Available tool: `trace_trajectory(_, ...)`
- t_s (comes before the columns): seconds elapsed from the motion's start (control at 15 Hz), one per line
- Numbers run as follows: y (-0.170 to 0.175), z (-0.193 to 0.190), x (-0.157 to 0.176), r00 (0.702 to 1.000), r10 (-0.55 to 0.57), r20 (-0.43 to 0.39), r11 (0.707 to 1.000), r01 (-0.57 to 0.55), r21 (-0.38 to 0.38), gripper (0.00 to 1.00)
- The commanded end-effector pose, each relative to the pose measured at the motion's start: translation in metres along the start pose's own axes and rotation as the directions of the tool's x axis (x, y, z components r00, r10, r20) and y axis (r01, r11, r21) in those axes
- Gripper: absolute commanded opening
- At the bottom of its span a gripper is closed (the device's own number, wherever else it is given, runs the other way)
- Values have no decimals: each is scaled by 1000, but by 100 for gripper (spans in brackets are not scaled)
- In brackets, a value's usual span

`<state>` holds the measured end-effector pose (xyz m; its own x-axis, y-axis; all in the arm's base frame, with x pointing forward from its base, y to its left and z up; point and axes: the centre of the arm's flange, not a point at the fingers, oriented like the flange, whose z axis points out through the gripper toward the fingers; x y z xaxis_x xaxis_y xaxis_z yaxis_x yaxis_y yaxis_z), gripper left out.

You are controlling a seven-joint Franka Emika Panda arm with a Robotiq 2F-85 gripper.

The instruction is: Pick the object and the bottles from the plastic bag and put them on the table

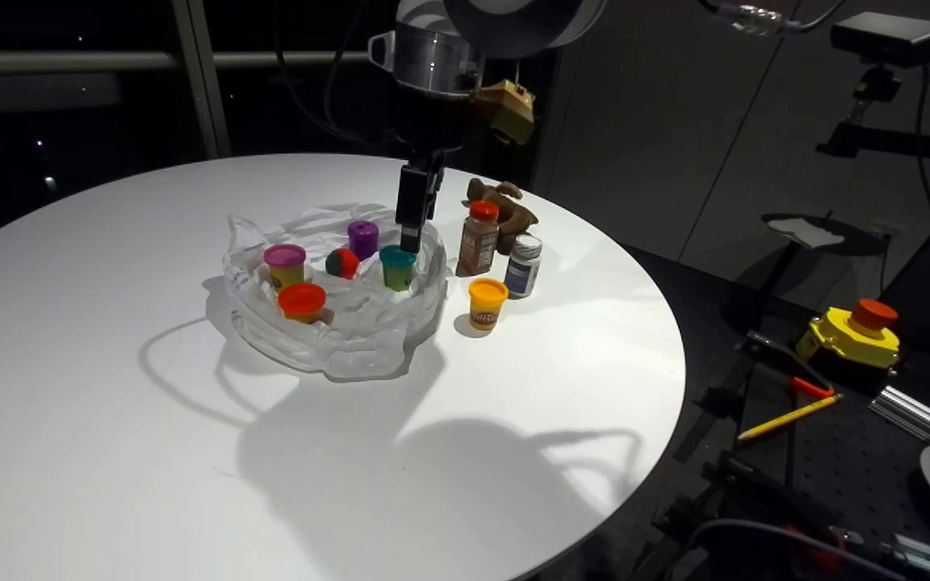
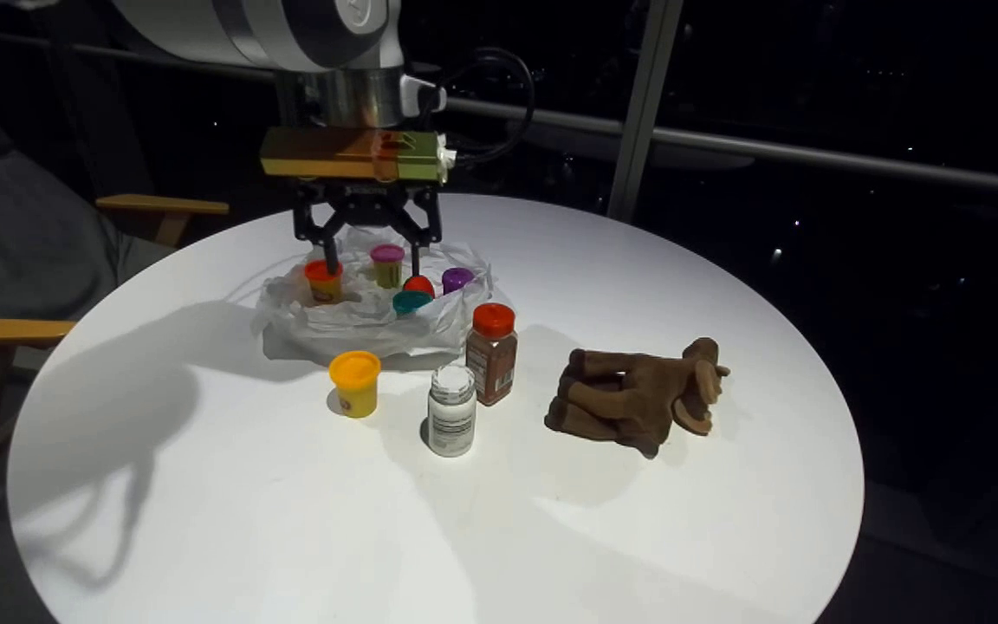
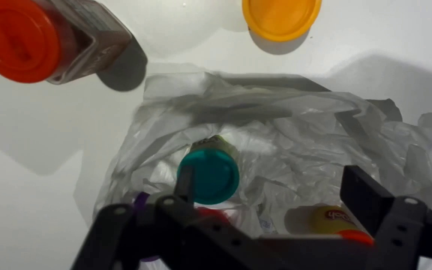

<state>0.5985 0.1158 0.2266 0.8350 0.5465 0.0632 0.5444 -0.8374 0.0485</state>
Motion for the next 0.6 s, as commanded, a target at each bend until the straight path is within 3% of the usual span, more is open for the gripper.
trace_trajectory(0.0,19,10,26,999,-34,2,999,34,4,100)
trace_trajectory(0.53,31,52,30,1000,-18,17,1000,18,14,100)
